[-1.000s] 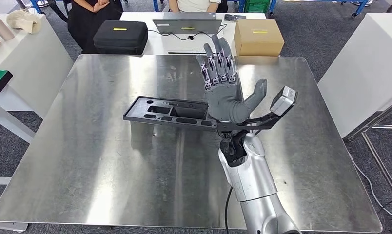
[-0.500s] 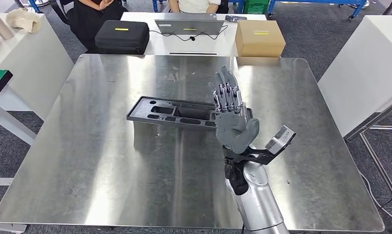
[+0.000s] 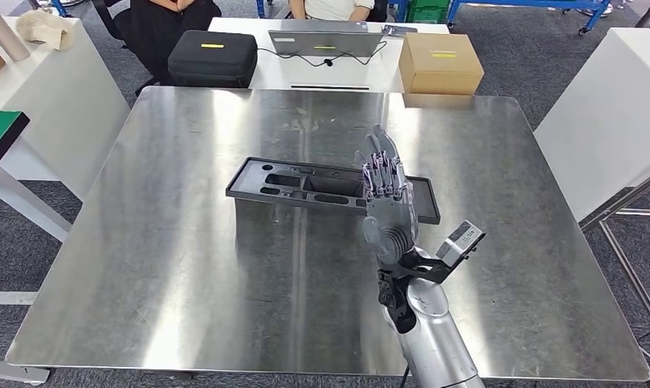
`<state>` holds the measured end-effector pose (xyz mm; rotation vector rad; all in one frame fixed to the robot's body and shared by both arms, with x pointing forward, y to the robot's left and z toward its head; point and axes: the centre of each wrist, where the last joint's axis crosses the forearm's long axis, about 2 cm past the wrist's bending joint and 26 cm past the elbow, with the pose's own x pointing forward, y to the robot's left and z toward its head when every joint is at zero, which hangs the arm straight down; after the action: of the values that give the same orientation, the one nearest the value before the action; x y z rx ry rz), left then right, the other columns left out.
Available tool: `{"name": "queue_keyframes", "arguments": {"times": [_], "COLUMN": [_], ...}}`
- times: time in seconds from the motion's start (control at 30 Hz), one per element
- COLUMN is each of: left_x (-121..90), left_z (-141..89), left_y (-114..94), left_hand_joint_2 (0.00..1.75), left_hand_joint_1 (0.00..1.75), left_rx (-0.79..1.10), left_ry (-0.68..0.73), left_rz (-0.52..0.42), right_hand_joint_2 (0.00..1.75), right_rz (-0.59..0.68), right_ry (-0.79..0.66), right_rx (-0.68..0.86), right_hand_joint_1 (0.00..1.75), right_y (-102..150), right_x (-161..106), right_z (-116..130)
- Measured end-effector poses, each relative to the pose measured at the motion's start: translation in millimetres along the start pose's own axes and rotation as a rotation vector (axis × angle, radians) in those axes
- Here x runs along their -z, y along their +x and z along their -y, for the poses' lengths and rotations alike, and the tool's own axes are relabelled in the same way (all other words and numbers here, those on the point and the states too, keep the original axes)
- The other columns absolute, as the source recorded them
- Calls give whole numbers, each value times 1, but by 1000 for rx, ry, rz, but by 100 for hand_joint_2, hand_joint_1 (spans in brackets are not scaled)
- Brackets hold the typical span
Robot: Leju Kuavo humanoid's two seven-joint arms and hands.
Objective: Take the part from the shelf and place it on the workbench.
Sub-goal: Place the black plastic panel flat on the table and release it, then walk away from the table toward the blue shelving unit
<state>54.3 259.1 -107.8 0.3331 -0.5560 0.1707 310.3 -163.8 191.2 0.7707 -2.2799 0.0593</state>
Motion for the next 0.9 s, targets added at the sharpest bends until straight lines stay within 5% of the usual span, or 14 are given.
{"name": "queue_keyframes", "arguments": {"times": [0.07,0.9], "left_x": [0,1], "left_z": [0,-3], "left_y": [0,-1], "left_hand_joint_2": [0,0], "left_hand_joint_1": [0,0], "left_rx": [2,2], "left_ry": [-3,-21], "left_rz": [3,11], "right_hand_joint_2": [0,0], "right_rz": [0,-23], "right_ry": [0,3], "right_rx": [-8,-50], "right_hand_joint_1": [0,0], "right_y": [0,-2], "right_x": [-1,-10], "right_z": [1,4]}}
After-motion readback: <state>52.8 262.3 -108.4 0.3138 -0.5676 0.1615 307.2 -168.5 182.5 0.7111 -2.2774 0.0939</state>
